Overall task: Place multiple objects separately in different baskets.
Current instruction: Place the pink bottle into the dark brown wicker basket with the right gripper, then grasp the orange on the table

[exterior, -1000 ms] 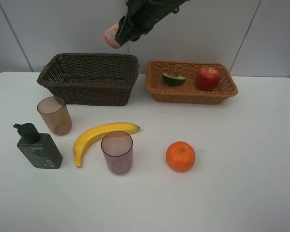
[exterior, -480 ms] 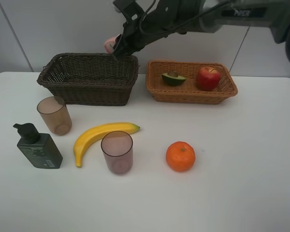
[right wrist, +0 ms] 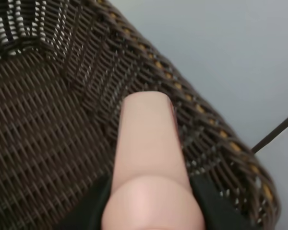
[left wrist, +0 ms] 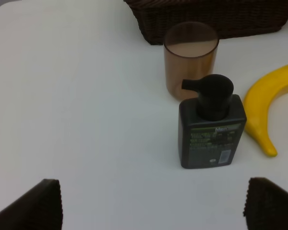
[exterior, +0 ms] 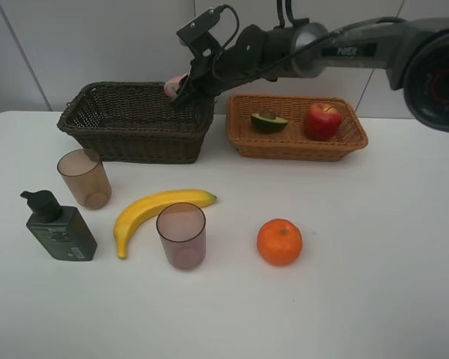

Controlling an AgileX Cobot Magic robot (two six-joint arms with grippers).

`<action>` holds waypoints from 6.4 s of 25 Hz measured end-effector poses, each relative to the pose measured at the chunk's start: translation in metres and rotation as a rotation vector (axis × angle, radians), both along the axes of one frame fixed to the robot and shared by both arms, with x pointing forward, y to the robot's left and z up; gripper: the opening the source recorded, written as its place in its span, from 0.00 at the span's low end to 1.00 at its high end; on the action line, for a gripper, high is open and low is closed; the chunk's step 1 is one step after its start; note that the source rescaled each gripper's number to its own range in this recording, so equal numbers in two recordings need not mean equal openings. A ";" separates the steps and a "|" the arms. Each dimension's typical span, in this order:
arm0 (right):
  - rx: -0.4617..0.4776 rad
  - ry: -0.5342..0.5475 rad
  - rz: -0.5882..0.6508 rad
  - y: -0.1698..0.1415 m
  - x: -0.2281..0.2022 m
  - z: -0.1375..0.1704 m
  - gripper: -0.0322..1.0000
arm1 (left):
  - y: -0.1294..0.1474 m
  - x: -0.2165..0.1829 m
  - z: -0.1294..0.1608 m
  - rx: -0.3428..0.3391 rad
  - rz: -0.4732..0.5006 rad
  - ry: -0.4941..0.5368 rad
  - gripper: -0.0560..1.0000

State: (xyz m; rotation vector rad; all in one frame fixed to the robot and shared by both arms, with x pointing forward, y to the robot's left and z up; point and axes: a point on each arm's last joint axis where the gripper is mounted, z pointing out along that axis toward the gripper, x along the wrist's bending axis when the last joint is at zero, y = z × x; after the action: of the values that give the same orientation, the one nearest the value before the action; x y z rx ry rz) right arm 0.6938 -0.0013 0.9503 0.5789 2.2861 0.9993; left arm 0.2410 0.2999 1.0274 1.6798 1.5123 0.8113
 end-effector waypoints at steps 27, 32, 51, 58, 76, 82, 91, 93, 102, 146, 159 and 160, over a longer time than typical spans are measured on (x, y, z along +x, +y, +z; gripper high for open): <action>0.019 0.042 0.005 0.009 -0.005 -0.010 0.88 | 0.000 0.000 0.000 0.000 0.000 0.000 1.00; 0.022 0.036 0.002 0.009 -0.005 -0.010 0.98 | 0.000 0.000 0.000 0.000 0.000 0.000 1.00; 0.027 0.039 0.000 0.009 -0.005 -0.010 0.99 | 0.000 0.000 0.000 0.000 0.000 0.000 1.00; 0.036 0.033 0.012 0.008 -0.009 0.009 0.99 | 0.000 0.000 0.000 0.000 0.000 0.000 1.00; -0.189 0.080 0.177 -0.016 -0.051 0.100 0.99 | 0.000 0.000 0.000 0.000 0.000 0.000 1.00; -0.293 0.131 0.213 -0.031 -0.069 0.123 0.99 | 0.000 0.000 0.000 0.000 0.000 0.000 1.00; -0.398 0.170 0.213 -0.063 -0.102 0.131 0.99 | 0.000 0.000 0.000 0.000 0.000 0.000 1.00; -0.412 0.185 0.204 -0.074 -0.110 0.131 0.99 | 0.000 0.000 0.000 0.000 0.000 0.000 1.00; -0.476 0.318 0.189 -0.116 -0.155 0.104 0.99 | 0.000 0.000 0.000 0.000 0.000 0.000 1.00; -0.429 0.635 0.111 -0.132 -0.198 -0.047 0.99 | 0.000 0.000 0.000 0.000 0.000 0.000 1.00; -0.420 0.645 0.094 -0.131 -0.195 -0.058 0.99 | 0.000 0.000 0.000 0.000 0.000 0.000 1.00; -0.420 0.645 0.094 -0.131 -0.195 -0.058 0.99 | 0.000 0.000 0.000 0.000 0.000 0.000 1.00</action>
State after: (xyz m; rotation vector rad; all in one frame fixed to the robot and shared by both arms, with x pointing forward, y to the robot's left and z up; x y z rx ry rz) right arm 0.4990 -0.1318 0.8923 0.6827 2.9974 0.3596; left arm 0.2410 0.2999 1.0274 1.6798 1.5123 0.8113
